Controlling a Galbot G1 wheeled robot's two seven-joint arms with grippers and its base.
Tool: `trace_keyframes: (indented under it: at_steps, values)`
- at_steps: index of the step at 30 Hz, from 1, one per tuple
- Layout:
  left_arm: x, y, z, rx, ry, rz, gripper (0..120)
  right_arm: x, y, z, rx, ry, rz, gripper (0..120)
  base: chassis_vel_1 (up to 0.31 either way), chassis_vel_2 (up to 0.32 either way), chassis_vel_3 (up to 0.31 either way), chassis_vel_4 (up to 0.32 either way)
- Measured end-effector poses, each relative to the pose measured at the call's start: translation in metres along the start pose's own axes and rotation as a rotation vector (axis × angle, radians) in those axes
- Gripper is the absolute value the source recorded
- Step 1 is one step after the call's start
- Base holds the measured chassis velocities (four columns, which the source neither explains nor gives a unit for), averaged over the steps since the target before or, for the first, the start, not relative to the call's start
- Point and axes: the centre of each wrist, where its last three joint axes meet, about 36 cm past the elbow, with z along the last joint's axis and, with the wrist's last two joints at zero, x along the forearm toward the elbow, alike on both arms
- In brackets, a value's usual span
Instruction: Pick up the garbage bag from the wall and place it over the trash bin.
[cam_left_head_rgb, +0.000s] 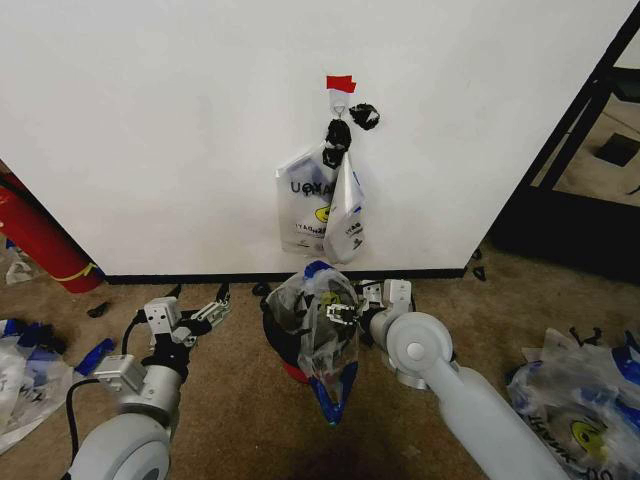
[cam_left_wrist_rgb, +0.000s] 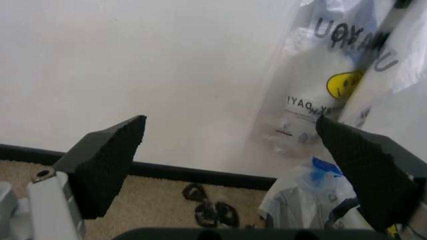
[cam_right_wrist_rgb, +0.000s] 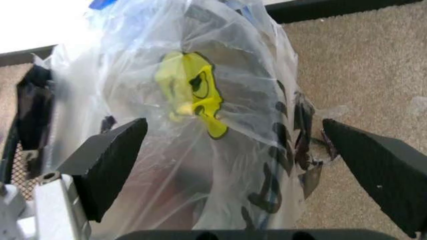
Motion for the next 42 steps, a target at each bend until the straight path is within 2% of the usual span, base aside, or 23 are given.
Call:
trace_keyframes:
  at_steps: [5, 8, 14, 18, 20, 24, 25, 28, 30, 34, 42]
  values:
    - [0.000, -0.002, 0.002, 0.005, 0.005, 0.003, 100, -0.008, 0.001, 0.001, 0.005, 0.009, 0.011, 94, 0.000, 0.000, 0.000, 0.000]
    - [0.000, -0.002, 0.002, 0.007, 0.007, 0.001, 100, -0.012, 0.001, 0.001, 0.010, 0.014, 0.016, 82, 0.000, 0.000, 0.000, 0.000]
    - [0.002, -0.003, 0.003, 0.011, 0.011, -0.003, 100, -0.016, 0.001, 0.003, 0.017, 0.026, 0.024, 68, 0.000, 0.000, 0.000, 0.000]
    - [0.002, -0.004, 0.003, 0.017, 0.014, -0.003, 100, -0.019, 0.002, 0.005, 0.026, 0.037, 0.039, 52, 0.000, 0.000, 0.000, 0.000]
    - [0.002, -0.004, 0.003, 0.018, 0.014, -0.003, 100, -0.020, 0.002, 0.006, 0.028, 0.040, 0.044, 50, 0.000, 0.000, 0.000, 0.000]
    - [0.003, -0.005, 0.004, 0.021, 0.016, -0.003, 100, -0.024, 0.000, 0.010, 0.040, 0.057, 0.067, 36, 0.000, 0.000, 0.000, 0.000]
    - [0.003, -0.005, 0.004, 0.021, 0.016, -0.003, 100, -0.024, 0.000, 0.010, 0.040, 0.057, 0.067, 36, 0.000, 0.000, 0.000, 0.000]
    - [0.002, -0.006, 0.003, 0.024, 0.016, -0.003, 100, -0.028, -0.002, 0.013, 0.052, 0.068, 0.077, 22, 0.000, 0.000, 0.000, 0.000]
    - [0.002, -0.006, 0.003, 0.025, 0.016, -0.003, 100, -0.029, -0.002, 0.013, 0.054, 0.070, 0.079, 19, 0.000, 0.000, 0.000, 0.000]
    - [0.001, -0.007, 0.003, 0.030, 0.018, -0.010, 100, -0.031, -0.001, 0.013, 0.061, 0.073, 0.083, 1, 0.000, 0.000, 0.000, 0.000]
    - [0.004, -0.011, -0.003, 0.038, 0.026, -0.006, 100, -0.029, 0.000, 0.015, 0.061, 0.060, 0.083, 0, 0.000, 0.000, 0.000, 0.000]
